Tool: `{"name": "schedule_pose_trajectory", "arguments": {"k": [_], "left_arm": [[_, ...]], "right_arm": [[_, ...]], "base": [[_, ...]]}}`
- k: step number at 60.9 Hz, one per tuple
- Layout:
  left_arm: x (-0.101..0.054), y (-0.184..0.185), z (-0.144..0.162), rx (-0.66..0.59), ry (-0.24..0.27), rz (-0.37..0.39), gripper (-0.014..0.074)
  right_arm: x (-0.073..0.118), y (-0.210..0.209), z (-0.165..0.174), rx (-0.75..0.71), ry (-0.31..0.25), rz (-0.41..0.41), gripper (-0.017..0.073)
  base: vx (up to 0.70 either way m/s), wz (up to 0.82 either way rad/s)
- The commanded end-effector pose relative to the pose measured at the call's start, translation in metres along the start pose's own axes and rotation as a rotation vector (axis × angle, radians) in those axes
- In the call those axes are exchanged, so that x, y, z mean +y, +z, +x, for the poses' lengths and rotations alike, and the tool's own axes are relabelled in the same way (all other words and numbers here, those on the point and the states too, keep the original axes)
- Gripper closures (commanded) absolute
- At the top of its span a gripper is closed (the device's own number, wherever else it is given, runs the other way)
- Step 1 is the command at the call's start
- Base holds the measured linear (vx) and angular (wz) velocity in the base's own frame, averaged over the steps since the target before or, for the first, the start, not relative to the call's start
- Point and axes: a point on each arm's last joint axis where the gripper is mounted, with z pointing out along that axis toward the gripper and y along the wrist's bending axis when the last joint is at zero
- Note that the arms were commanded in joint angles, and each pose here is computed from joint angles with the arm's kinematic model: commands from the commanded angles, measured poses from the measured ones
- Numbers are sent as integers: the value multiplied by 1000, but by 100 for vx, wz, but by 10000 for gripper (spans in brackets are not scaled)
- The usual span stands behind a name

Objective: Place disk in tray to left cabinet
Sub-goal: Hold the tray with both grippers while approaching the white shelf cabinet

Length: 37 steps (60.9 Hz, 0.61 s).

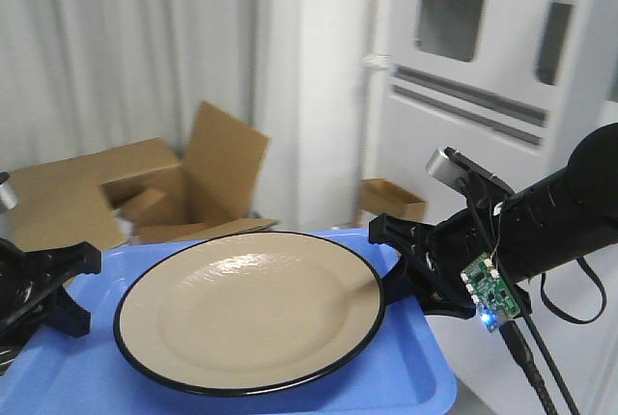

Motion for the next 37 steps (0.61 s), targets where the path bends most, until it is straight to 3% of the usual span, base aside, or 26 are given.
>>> {"name": "schedule_pose_trajectory", "arguments": {"k": [1, 37], "left_arm": [[-28, -22, -1, -76, -52, 198, 594], [-28, -22, -1, -76, -52, 198, 594]], "right_arm": [[31, -25, -2, -78, 25, -175, 565], [31, -25, -2, -77, 24, -175, 565]], "base": [[17, -66], [16, -64]]}}
